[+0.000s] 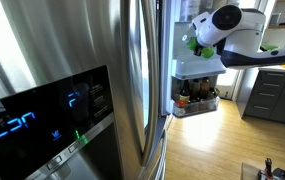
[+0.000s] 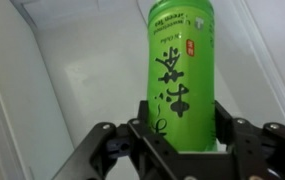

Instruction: Take the green bottle out of the refrigerator door

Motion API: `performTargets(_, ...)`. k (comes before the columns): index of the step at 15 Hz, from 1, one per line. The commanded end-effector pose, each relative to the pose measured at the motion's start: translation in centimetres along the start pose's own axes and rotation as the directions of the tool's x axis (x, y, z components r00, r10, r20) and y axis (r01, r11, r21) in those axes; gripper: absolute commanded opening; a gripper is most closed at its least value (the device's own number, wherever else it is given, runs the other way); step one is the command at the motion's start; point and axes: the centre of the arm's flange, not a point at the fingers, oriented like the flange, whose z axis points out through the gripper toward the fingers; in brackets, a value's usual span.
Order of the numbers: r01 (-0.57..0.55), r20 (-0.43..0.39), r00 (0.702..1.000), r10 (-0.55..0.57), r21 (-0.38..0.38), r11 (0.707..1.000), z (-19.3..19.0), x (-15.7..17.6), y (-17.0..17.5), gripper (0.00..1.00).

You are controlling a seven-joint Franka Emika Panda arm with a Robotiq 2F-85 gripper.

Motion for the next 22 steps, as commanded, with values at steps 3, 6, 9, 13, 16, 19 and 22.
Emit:
performTargets(3,0.009,0.14,0.99,-0.019,0.072,0.997,-2.8,-2.3,0.1,0.35)
performTargets(6,-0.023,0.196,0.981,0.005,0.092,0.996,-4.2,-3.2,1.3,0.35)
performTargets(9,-0.068,0.269,0.962,0.037,0.108,0.992,-5.1,-4.0,1.9,0.35)
performTargets(13,-0.161,0.373,0.923,0.096,0.148,0.976,-6.4,-5.4,2.2,0.35)
performTargets(16,-0.276,0.426,0.888,0.173,0.193,0.942,-7.3,-6.4,2.3,0.35)
performTargets(19,-0.402,0.428,0.859,0.281,0.224,0.888,-8.5,-6.7,2.0,0.35)
performTargets(22,-0.519,0.405,0.821,0.402,0.234,0.822,-9.8,-6.6,1.9,0.35)
